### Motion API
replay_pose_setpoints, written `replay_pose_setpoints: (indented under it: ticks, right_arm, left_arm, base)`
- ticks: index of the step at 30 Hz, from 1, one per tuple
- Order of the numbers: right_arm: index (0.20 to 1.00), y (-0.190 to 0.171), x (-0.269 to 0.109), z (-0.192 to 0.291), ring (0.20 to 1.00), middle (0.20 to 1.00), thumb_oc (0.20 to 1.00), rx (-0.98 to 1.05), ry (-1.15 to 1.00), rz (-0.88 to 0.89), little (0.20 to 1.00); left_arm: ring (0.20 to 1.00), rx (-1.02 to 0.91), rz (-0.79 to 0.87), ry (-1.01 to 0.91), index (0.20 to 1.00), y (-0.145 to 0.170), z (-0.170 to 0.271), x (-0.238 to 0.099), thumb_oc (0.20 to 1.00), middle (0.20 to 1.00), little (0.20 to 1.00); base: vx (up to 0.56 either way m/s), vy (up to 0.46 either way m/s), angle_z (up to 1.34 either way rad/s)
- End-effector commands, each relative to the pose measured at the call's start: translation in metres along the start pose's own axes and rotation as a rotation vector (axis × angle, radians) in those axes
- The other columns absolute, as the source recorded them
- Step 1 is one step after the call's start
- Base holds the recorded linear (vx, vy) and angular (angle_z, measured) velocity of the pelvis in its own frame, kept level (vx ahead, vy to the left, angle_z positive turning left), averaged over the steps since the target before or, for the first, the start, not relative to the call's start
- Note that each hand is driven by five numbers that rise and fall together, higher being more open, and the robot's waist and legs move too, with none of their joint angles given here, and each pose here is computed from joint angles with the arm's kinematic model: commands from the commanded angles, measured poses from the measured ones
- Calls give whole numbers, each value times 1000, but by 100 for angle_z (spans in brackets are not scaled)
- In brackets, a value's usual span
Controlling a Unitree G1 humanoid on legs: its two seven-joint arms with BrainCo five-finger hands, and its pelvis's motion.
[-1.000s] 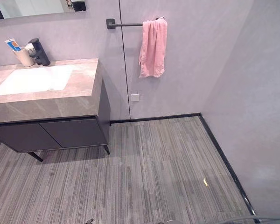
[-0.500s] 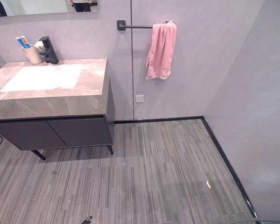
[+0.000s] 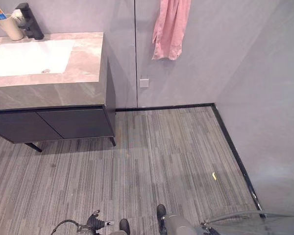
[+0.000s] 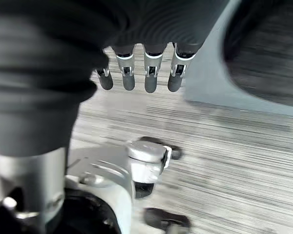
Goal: Put brush and paste in cup on sink, flatten towel.
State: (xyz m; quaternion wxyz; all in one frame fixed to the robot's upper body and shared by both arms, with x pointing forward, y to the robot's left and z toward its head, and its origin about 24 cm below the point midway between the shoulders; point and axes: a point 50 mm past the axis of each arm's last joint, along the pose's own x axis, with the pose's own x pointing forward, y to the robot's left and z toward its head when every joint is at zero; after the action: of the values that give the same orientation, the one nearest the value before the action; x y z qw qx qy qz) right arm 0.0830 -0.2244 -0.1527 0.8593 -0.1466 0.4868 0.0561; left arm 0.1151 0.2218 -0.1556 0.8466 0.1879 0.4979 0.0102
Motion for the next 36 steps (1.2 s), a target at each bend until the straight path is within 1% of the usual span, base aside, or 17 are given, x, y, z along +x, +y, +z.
replay_pose_setpoints:
  ticks: [1, 11, 16, 20, 25, 27, 30, 36]
  right_arm:
    - [1000, -6, 20, 50, 1000, 1000, 1000, 10, -70, -119, 1000]
    - [1000, -10, 18, 50, 1000, 1000, 1000, -46, -85, -120, 1000]
    - [1000, -15, 17, 54, 1000, 1000, 1000, -94, -110, -126, 1000]
    - [1000, -18, 16, 46, 1000, 1000, 1000, -95, -82, -134, 1000]
    - [1000, -28, 12, 28, 1000, 1000, 1000, -89, -13, -180, 1000]
    - [1000, -38, 9, 14, 1000, 1000, 1000, -90, 56, -227, 1000]
    - [1000, -44, 6, 6, 1000, 1000, 1000, -107, 95, -254, 1000]
    - [1000, -48, 4, 0, 1000, 1000, 1000, -128, 129, -252, 1000]
  left_arm:
    - [1000, 29, 35, -36, 1000, 16, 5, 1, 1000, 1000, 1000]
    - [1000, 15, 32, -22, 1000, 13, 0, 0, 1000, 1000, 1000]
    - [1000, 9, 56, -31, 1000, 18, 5, 1, 1000, 1000, 1000]
    - [1000, 2, 69, -35, 1000, 21, 8, 2, 1000, 1000, 1000]
    - [1000, -45, 111, -71, 1000, 31, 22, 5, 1000, 1000, 1000]
    - [1000, -61, 132, -106, 1000, 33, 34, 7, 1000, 1000, 1000]
    - [1000, -59, 150, -108, 1000, 36, 35, 7, 1000, 1000, 1000]
    - [1000, -35, 137, -86, 1000, 35, 23, 5, 1000, 1000, 1000]
  base:
    - [165, -108, 9]
    - [156, -137, 16]
    - [142, -185, 7]
    - [118, -174, -3]
    - [113, -178, 8]
    - [258, 11, 8]
    - [372, 144, 5]
    - [375, 155, -57]
